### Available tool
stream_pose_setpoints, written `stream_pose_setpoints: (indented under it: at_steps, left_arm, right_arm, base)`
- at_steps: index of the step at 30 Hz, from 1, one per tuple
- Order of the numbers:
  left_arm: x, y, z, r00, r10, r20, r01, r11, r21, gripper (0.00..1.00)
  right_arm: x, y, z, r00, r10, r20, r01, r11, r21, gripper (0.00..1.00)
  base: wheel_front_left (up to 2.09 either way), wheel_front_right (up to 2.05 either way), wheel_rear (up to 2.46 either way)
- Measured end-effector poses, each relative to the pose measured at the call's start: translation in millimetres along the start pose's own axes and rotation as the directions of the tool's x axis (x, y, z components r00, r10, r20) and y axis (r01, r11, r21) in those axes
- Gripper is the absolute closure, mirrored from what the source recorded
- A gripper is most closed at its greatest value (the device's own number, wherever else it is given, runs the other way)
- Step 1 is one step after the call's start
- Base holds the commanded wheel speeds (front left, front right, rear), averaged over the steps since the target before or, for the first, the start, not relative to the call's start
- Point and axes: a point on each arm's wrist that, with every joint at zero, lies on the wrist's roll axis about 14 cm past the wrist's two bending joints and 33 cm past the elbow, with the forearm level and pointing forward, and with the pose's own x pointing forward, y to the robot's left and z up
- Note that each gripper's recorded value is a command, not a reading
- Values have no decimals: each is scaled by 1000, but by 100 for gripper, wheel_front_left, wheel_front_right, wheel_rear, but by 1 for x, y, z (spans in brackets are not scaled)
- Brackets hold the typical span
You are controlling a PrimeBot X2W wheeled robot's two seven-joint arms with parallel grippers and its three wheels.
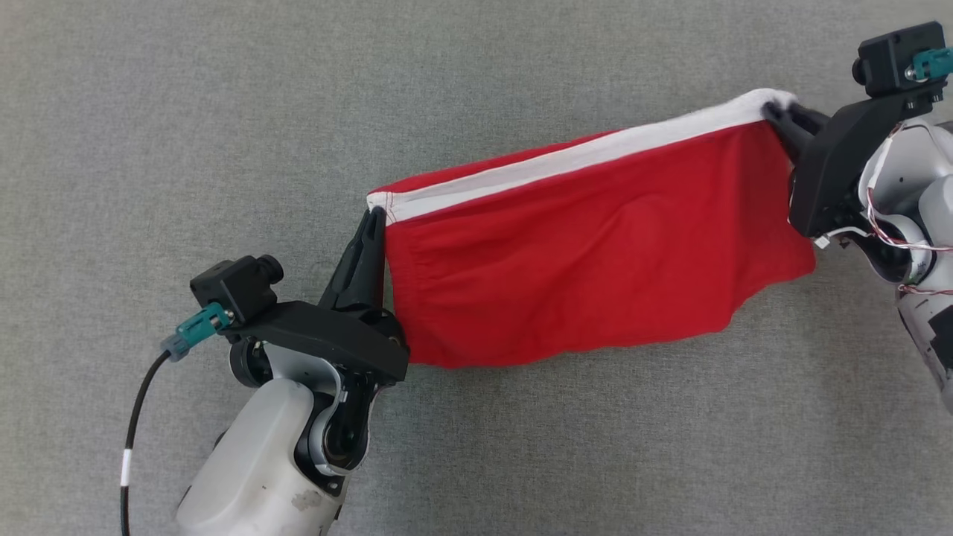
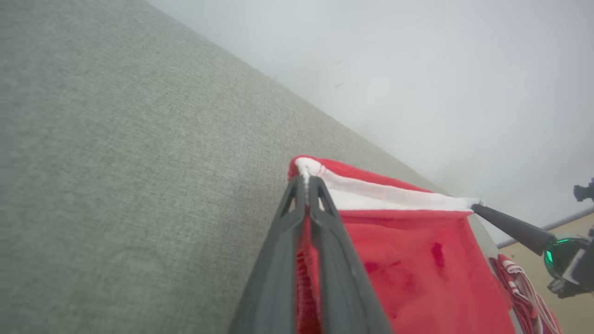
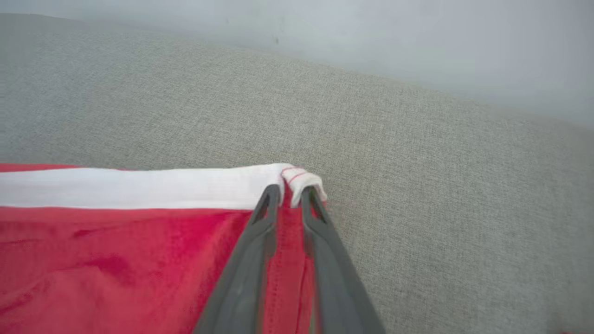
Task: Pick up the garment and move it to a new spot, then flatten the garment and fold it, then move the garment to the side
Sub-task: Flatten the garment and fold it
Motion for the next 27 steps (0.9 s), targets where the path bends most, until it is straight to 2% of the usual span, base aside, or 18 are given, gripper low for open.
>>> stream_pose_setpoints:
  at_steps: [6,13,22,27]
  left_arm:
    - [-2,5,2,1000,17,11,-17,1000,4,0]
    - [-17,7,18,998,17,63,-18,1000,20,0]
    - [-56,16,75,964,35,262,-73,988,137,0]
    - [-77,21,85,953,18,302,-105,956,275,0]
  right_arm:
    - [2,8,0,1000,19,9,-19,1000,15,0]
    - [-19,4,10,999,14,38,-15,1000,28,0]
    - [-53,-13,4,997,-37,63,34,998,47,0]
    - [-55,-12,-16,999,-40,35,37,995,87,0]
  base:
    - [0,0,0]
    - [0,0,0]
    - [0,0,0]
    - [0,0,0]
